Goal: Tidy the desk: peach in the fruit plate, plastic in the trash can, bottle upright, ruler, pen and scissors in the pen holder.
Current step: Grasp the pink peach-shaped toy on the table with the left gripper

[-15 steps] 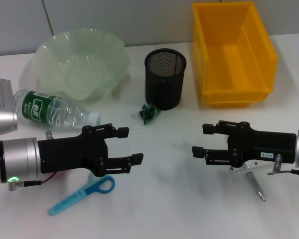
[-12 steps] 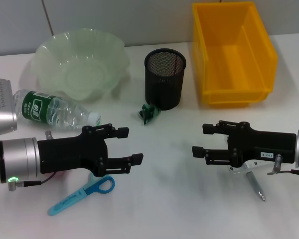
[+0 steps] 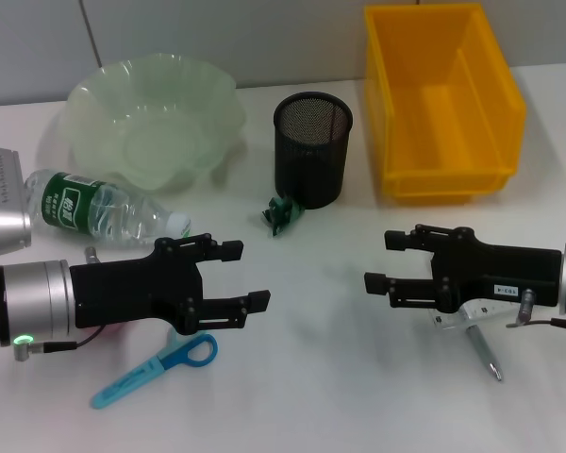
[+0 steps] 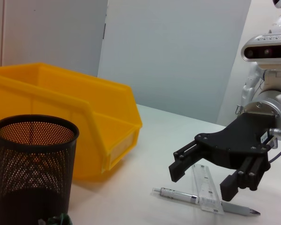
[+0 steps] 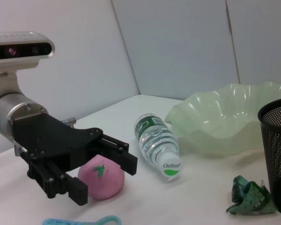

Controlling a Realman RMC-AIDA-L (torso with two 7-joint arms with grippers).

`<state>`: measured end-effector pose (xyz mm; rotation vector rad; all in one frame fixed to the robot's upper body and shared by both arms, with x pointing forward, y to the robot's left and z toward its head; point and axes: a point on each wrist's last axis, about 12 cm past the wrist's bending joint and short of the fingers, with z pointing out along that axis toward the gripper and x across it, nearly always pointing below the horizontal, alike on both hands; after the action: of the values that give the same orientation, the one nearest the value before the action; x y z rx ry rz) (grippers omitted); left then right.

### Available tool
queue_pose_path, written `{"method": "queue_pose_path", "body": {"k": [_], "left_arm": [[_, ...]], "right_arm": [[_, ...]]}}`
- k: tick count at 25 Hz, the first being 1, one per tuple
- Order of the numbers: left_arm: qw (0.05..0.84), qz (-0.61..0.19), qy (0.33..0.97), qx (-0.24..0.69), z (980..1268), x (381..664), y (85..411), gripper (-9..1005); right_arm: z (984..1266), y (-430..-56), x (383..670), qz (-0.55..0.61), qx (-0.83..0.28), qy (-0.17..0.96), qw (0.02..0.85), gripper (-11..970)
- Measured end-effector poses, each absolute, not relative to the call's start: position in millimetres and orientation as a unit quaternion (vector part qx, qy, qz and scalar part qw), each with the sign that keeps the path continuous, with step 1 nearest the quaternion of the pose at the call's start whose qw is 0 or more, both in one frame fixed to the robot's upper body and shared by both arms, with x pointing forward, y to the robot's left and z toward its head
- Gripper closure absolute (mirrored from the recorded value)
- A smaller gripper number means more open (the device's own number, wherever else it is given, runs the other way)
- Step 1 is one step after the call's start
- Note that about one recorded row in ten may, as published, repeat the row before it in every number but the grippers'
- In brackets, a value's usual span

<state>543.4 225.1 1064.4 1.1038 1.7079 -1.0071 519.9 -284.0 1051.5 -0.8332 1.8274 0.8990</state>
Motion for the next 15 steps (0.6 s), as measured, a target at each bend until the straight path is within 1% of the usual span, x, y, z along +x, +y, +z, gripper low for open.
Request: {"method": "queue_pose_path", "body": {"k": [4, 5, 7, 10, 12, 15], "left_arm": [[0.423, -0.408, 0.677, 0.443, 1069.8, 544.7, 224.8, 197], [0.417, -0.413, 0.673, 0.451, 1081.2, 548.0, 226.2, 197], [0.401, -0.397, 0.685, 0.461, 1090.6, 552.5, 231.7, 198], [0.401, -0.397, 0.685, 0.461, 1090.6, 552.5, 231.7, 198], [0.341, -0.319, 0.743, 0.48, 1115.6, 564.9, 248.6, 198], [0.319, -0.283, 0.764, 0.484, 1125.3, 567.9, 255.1, 198]], "right_arm": [[1051.3, -284.2, 520.4, 0.362, -0.337, 0.741, 0.454, 164], [1051.2, -284.2, 520.4, 0.362, -0.337, 0.742, 0.453, 164], [1051.3, -284.2, 520.5, 0.362, -0.336, 0.742, 0.453, 164], [1051.3, -284.5, 520.4, 0.362, -0.336, 0.742, 0.453, 164], [1051.0, -284.7, 520.1, 0.361, -0.337, 0.742, 0.452, 164], [1051.1, -285.0, 520.1, 0.361, -0.337, 0.743, 0.452, 164]]}}
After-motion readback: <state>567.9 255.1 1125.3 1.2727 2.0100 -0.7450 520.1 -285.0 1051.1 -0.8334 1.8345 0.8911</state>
